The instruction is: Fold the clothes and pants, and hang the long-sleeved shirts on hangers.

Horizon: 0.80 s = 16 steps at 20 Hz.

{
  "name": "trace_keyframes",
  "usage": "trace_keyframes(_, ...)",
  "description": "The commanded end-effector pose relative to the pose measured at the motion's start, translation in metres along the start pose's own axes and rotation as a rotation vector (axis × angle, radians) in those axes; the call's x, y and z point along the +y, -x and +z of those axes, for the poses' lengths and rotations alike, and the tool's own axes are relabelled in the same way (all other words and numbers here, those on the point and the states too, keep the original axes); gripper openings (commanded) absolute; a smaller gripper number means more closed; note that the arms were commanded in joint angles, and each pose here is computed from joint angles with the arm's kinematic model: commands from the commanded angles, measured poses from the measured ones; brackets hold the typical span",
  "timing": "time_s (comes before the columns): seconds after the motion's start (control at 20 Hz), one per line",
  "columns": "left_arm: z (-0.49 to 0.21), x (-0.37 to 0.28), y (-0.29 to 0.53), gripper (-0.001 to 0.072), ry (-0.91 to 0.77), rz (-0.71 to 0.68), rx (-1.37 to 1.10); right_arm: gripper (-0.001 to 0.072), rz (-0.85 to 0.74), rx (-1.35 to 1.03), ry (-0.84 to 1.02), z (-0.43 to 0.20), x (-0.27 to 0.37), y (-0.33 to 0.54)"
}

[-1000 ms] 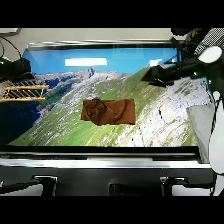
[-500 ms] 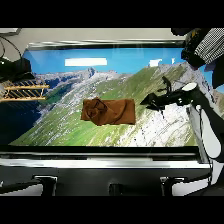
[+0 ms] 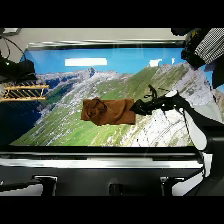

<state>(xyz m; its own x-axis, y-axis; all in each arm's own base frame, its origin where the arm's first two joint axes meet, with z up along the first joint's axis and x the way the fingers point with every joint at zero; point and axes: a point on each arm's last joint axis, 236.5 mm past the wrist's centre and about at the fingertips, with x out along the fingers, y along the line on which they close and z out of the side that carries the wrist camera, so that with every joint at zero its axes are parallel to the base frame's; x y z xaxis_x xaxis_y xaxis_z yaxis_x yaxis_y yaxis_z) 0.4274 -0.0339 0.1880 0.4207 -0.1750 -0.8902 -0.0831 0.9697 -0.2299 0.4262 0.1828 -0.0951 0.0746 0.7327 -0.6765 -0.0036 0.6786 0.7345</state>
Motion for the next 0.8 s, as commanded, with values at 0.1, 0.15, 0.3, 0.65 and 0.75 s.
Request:
trace_keyframes(0.1,-0.001,0.001,-0.003,0.0013,-0.007,0.002,0.008,0.0045,0.054,-0.044,0.019,0.01,0.029,0.006)
trace_keyframes(0.15,-0.001,0.001,-0.003,0.0013,-0.01,0.002,0.008,0.0027,0.057,-0.082,0.043,0.019,0.037,0.02)
trace_keyframes(0.3,-0.001,0.001,-0.003,0.0013,-0.01,0.002,0.008,0.0027,0.047,-0.189,0.057,0.047,0.059,0.068)
trace_keyframes(0.65,-0.001,0.001,-0.002,0.0013,-0.009,0.002,0.011,0.0027,0.06,-0.415,0.02,0.103,0.088,0.196)
trace_keyframes(0.75,-0.001,0.001,-0.002,0.0013,-0.009,0.002,0.011,0.0027,0.054,-0.487,0.009,0.117,0.087,0.23)
